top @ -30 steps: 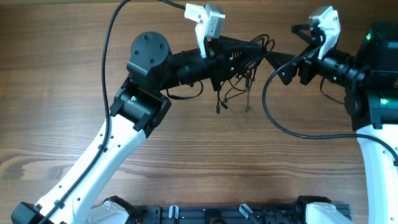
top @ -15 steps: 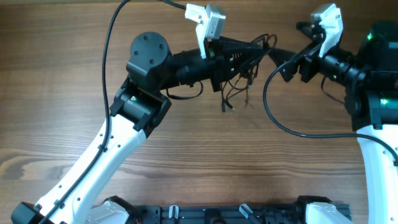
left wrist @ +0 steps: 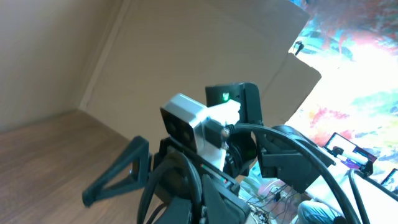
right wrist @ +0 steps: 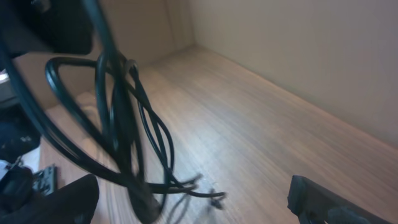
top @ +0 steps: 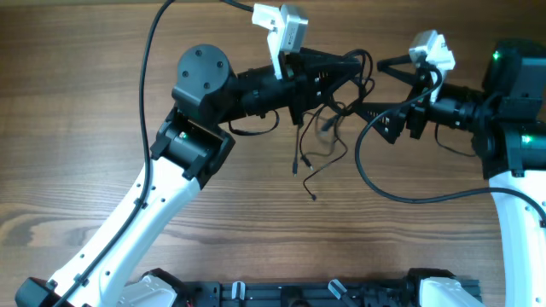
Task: Untangle cables
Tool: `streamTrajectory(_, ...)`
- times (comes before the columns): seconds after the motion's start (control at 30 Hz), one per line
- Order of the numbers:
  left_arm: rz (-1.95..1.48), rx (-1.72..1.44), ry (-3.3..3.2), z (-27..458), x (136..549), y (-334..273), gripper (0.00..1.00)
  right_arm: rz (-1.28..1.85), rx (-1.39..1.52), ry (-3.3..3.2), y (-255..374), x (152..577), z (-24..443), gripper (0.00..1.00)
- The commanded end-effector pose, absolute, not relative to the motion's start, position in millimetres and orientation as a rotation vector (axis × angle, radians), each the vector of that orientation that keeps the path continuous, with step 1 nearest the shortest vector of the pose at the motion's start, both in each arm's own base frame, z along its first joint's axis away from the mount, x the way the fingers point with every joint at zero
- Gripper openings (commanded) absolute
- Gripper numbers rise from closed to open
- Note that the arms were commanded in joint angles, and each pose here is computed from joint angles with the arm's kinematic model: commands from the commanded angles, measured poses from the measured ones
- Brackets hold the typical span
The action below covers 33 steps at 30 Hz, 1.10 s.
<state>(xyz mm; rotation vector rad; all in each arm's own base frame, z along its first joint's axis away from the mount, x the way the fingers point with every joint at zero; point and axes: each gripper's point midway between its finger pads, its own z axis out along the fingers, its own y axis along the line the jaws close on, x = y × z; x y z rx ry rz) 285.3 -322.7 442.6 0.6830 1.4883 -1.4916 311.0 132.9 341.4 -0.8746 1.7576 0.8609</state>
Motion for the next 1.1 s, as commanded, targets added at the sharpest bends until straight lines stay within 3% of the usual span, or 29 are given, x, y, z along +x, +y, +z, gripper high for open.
streamTrajectory(0.0,-1.483,0.665,1.427,463.1,281.4,-312.4,0.04,0.911,-0.960,1.668,140.0,296.7,349.3,1.00)
streamTrajectory(0.23,-1.549,0.661,1.444,464.5,271.7,-319.5,0.04,0.960,-1.056,1.504,148.3,284.6,366.9,0.99)
streamTrajectory(0.3,-1.565,0.680,1.434,465.6,264.6,-324.9,0.04,0.946,-1.061,1.495,148.0,286.0,368.0,0.75)
streamTrajectory(0.37,-1.588,0.677,1.423,469.5,261.0,-326.5,0.04,0.946,-1.060,1.496,148.0,286.1,367.8,0.20)
streamTrajectory(0.4,-1.616,0.659,1.421,473.4,259.8,-326.0,0.04,0.940,-1.057,1.502,147.6,287.1,367.2,0.04)
streamTrajectory(0.67,-1.853,0.445,1.266,530.7,254.7,-305.1,0.04,0.850,-1.003,1.629,138.9,299.7,349.7,0.04)
streamTrajectory(0.8,-1.800,-0.024,1.099,562.7,315.2,-246.6,0.04,0.821,-1.038,1.681,136.5,292.8,333.0,0.04)
streamTrajectory(1.07,-1.774,-0.458,0.909,572.2,366.7,-163.8,0.06,0.739,-1.013,1.761,127.9,301.1,321.3,0.04)
